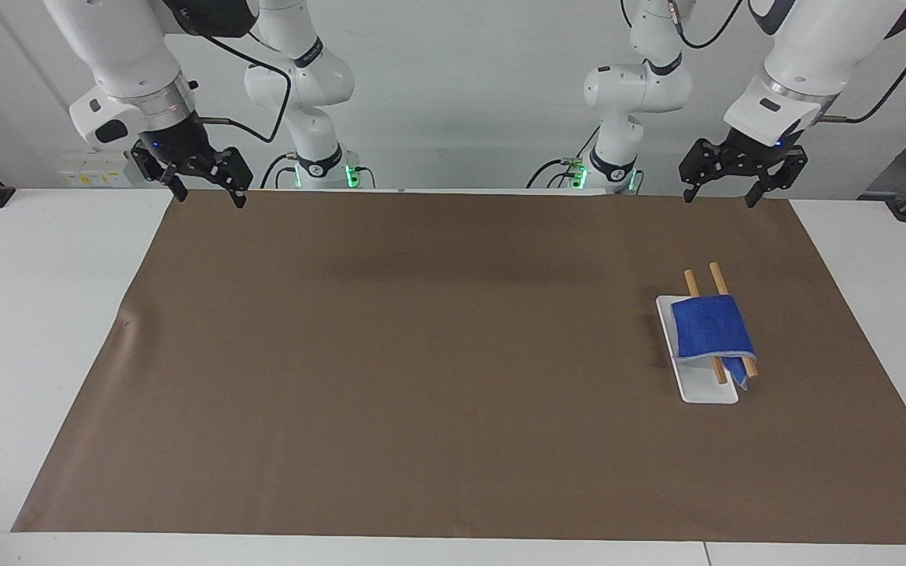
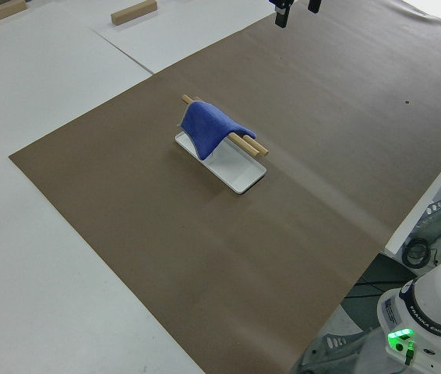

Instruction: Right arm passes towel to left arm to hang

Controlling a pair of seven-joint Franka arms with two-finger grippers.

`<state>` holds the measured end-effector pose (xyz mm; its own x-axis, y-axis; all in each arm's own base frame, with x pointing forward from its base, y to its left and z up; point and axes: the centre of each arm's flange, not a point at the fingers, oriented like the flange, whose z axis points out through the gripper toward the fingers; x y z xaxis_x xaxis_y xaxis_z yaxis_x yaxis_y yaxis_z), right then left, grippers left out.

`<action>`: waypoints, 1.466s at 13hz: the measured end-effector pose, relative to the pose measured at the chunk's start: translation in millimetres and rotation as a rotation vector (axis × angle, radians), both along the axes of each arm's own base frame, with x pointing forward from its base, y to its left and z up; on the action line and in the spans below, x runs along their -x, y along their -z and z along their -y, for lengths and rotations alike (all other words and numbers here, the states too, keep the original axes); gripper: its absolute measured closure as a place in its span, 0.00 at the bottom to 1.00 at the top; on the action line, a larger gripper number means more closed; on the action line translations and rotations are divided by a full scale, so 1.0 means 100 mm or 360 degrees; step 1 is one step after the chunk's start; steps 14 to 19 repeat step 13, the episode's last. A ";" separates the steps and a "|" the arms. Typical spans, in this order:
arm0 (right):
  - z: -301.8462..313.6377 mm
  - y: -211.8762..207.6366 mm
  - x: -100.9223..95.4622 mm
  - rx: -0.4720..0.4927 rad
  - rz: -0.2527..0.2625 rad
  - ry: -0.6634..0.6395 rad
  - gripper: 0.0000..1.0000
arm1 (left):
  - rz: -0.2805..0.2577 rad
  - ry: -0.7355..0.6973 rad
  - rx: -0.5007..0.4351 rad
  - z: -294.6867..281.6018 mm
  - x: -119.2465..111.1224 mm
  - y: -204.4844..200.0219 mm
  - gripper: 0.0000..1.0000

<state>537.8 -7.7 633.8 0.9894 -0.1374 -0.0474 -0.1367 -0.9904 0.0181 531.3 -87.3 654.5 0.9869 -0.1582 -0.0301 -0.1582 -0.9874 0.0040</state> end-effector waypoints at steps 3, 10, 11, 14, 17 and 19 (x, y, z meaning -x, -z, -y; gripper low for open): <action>0.00 0.00 0.00 0.0000 0.0000 0.0000 0.00 | -0.0008 -0.0001 -0.0001 0.00 0.00 0.02 0.00; 0.00 0.00 0.00 0.0000 0.0000 0.0000 0.00 | -0.0010 -0.0009 -0.0002 -0.02 0.00 0.03 0.00; 0.00 0.00 0.00 0.0000 0.0000 0.0000 0.00 | -0.0010 -0.0006 -0.0002 -0.01 0.00 0.03 0.00; 0.00 0.00 0.00 0.0000 0.0000 0.0000 0.00 | -0.0009 0.0003 -0.0002 0.02 0.01 0.03 0.00; 0.00 0.00 0.00 0.0000 0.0000 0.0000 0.00 | -0.0009 0.0003 -0.0002 0.02 0.01 0.03 0.00; 0.00 0.00 0.00 0.0000 0.0000 0.0000 0.00 | -0.0009 0.0003 -0.0002 0.02 0.01 0.03 0.00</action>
